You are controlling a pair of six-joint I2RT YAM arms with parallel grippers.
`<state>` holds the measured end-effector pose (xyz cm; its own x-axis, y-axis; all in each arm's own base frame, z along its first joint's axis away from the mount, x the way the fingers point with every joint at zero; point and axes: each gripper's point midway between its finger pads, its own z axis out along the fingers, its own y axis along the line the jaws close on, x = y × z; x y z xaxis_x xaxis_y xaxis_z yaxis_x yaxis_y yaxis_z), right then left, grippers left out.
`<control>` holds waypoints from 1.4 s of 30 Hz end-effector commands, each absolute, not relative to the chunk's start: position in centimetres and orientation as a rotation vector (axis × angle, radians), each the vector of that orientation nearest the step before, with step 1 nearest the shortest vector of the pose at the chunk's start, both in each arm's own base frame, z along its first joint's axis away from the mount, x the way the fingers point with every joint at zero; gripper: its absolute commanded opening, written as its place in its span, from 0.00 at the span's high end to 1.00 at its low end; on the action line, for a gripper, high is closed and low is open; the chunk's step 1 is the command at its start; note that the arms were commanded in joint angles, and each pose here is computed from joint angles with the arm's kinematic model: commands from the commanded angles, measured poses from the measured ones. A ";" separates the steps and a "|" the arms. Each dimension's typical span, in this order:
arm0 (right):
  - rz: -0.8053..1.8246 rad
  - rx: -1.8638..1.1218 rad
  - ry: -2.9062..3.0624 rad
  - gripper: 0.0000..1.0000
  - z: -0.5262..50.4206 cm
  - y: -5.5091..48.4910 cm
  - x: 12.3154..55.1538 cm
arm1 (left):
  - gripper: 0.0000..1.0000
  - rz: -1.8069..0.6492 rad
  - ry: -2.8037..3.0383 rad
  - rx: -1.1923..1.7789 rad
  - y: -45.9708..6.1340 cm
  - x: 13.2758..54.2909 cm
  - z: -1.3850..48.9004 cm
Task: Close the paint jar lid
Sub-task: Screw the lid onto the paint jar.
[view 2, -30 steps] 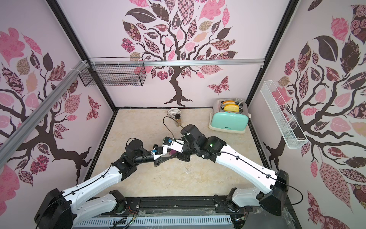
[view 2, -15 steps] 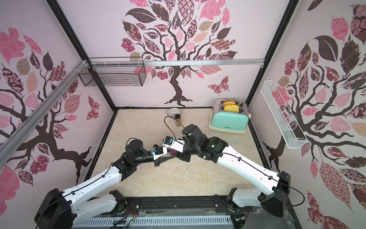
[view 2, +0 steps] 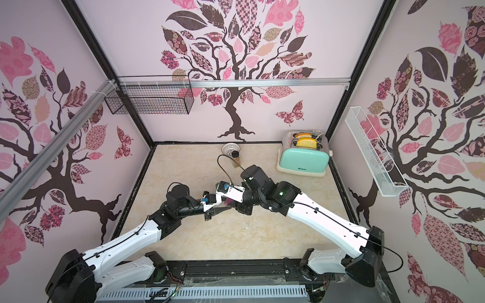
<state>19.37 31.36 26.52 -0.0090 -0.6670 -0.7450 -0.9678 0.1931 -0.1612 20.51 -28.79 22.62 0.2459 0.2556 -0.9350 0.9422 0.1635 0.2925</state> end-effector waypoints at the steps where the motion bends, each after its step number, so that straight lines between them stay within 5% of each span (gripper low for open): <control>1: 0.551 -1.543 1.778 0.63 26.0 31.6 19.1 | 0.78 -0.738 1.204 1.338 -29.1 20.5 24.1; 17: 0.673 -1.173 2.007 0.71 26.1 32.1 20.6 | 0.78 -0.715 1.199 1.325 -28.9 20.6 24.3; 31: 0.593 -1.353 1.842 0.34 27.8 29.7 18.4 | 0.78 -0.717 1.197 1.327 -29.0 20.5 24.3; 42: 0.489 -1.485 1.722 0.27 25.8 30.7 18.4 | 0.78 -0.722 1.201 1.331 -29.0 20.5 24.1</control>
<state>18.09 30.23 25.30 -0.0646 -0.6446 -0.7618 -0.9547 0.2620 -0.1408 20.67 -28.82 22.73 0.2539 0.2588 -0.9320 0.9366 0.1748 0.3037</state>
